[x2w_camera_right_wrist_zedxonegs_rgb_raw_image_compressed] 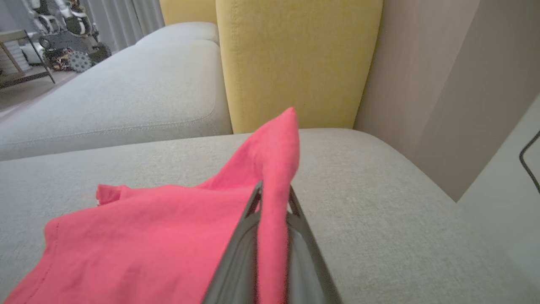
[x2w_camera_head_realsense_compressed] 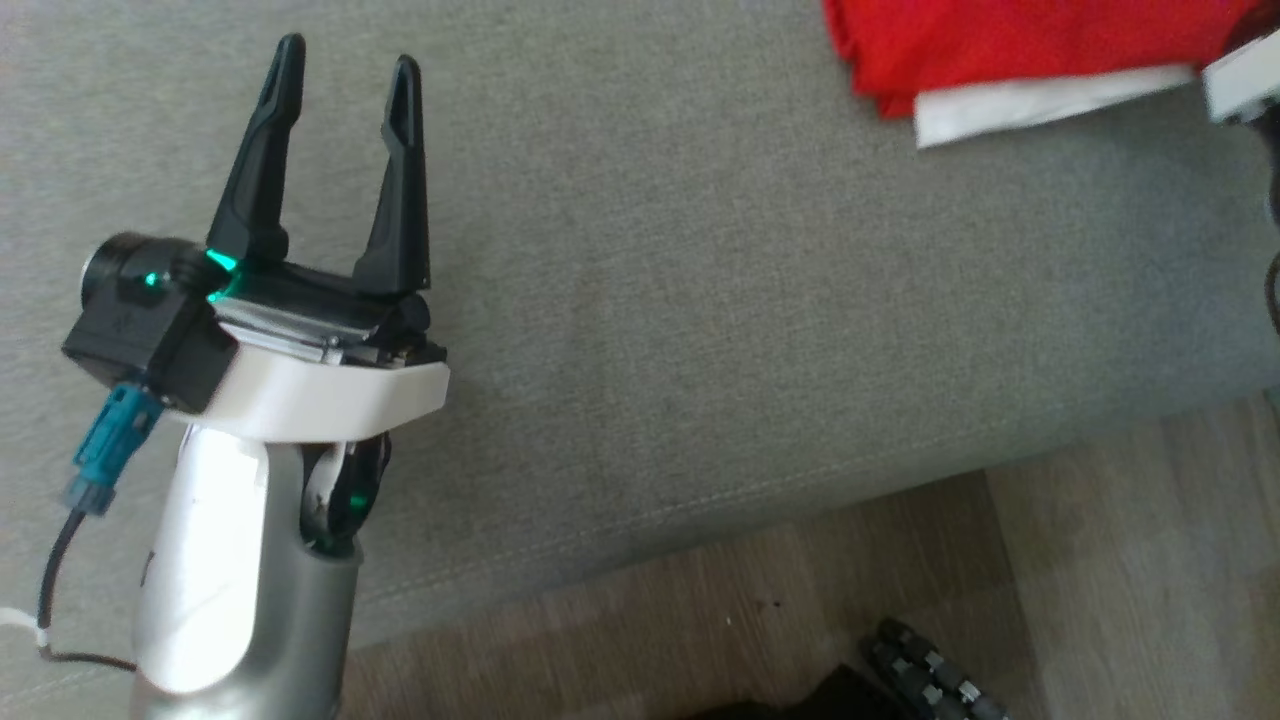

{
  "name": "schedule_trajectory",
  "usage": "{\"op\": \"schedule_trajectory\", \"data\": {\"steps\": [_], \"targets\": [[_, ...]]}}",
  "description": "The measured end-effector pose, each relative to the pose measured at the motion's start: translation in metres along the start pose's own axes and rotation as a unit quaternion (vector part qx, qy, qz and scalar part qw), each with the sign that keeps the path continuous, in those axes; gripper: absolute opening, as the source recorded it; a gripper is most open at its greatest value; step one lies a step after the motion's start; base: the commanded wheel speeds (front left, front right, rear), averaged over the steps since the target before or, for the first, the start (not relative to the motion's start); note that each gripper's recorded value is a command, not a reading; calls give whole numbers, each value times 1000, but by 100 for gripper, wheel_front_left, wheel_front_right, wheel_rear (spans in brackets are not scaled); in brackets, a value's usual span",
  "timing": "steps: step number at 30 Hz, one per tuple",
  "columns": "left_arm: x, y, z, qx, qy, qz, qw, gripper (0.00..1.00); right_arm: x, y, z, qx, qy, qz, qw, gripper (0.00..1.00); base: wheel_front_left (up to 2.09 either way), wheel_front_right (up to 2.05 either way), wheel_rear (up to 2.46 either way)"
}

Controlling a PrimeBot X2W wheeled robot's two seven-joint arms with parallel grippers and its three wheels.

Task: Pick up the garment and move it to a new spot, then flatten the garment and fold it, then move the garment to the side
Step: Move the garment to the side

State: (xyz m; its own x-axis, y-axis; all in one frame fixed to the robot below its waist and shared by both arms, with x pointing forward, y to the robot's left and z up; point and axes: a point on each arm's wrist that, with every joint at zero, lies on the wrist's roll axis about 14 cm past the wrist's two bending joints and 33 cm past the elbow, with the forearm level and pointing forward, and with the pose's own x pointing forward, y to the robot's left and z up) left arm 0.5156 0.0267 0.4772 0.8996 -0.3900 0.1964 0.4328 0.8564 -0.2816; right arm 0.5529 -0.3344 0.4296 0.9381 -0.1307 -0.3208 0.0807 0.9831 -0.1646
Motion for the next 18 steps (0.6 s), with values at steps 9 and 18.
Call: {"op": "schedule_trajectory", "data": {"steps": [9,18], "targets": [[6,-1,-23,-14,14,-10,1000,100,12,-4,-5,-10,-13,-2,1000,0,0,0,0],[6,1,-31,-18,21,-9,1000,100,13,-12,0,-20,-31,-3,999,0,0,0,0]]}}
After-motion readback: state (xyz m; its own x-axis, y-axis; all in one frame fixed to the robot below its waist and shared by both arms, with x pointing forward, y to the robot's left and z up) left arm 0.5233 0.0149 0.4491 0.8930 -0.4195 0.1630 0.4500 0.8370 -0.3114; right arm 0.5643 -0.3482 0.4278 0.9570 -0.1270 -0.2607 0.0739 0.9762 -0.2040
